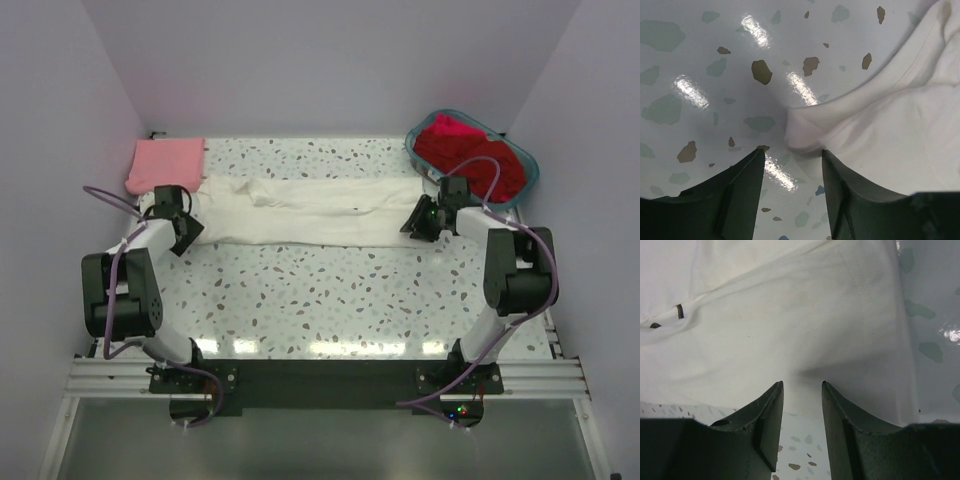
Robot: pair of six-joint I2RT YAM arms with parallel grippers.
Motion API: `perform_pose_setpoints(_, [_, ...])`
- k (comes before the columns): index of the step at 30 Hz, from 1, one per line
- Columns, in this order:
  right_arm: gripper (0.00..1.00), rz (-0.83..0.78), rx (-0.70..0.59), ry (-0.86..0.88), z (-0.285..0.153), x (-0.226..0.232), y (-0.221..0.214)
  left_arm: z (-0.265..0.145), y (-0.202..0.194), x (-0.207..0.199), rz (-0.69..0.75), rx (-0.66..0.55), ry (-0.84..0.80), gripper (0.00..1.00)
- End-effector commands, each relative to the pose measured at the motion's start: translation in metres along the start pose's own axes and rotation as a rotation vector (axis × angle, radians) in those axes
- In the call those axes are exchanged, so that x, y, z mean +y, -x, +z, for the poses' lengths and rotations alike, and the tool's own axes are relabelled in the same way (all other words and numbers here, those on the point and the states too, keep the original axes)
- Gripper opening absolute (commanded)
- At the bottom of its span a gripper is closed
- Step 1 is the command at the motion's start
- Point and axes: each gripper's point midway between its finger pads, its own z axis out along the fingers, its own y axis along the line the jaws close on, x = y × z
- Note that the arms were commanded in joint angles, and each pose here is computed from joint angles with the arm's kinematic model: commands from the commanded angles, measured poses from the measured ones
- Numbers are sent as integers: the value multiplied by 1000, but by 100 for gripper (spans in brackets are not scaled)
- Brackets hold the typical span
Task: Fold and stack the t-shirts
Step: Fold the tshirt
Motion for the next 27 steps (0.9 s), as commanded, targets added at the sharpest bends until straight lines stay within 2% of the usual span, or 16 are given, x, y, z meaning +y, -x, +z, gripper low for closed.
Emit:
perform_pose_setpoints(1, [40,41,-77,43,-10,4,18,11,5,3,-45,-31,13,53])
perform_pose_setpoints(6, [39,113,-73,-54,-9,-34,10,23,0,17,-45,-14,67,33])
perform_pose_setpoints(8, [38,133,-50,-120,-11,-54,1,24,-2,25,-47,-6,95,22])
perform_pose_setpoints(11, [38,160,-14,-183,-17,-75,-13,19,-6,38,-34,0,148,12])
perform_pose_setpoints(14, [38,170,1,-253,-30,-93,-24,11,-14,56,-18,23,208,7])
perform_pose_setpoints(21, [38,160,3,-390,-70,-123,-41,-24,-43,97,24,55,255,8])
perform_pose_setpoints(24, [40,131,-68,-314,-78,-103,-21,-32,-37,101,45,19,255,18])
perform_pose_setpoints(25, [41,121,-88,-265,-81,-89,-15,-35,-33,101,53,14,259,25])
perform_pose_setpoints(27, [42,43,-116,-220,-85,-59,1,-42,-11,88,57,-29,240,34])
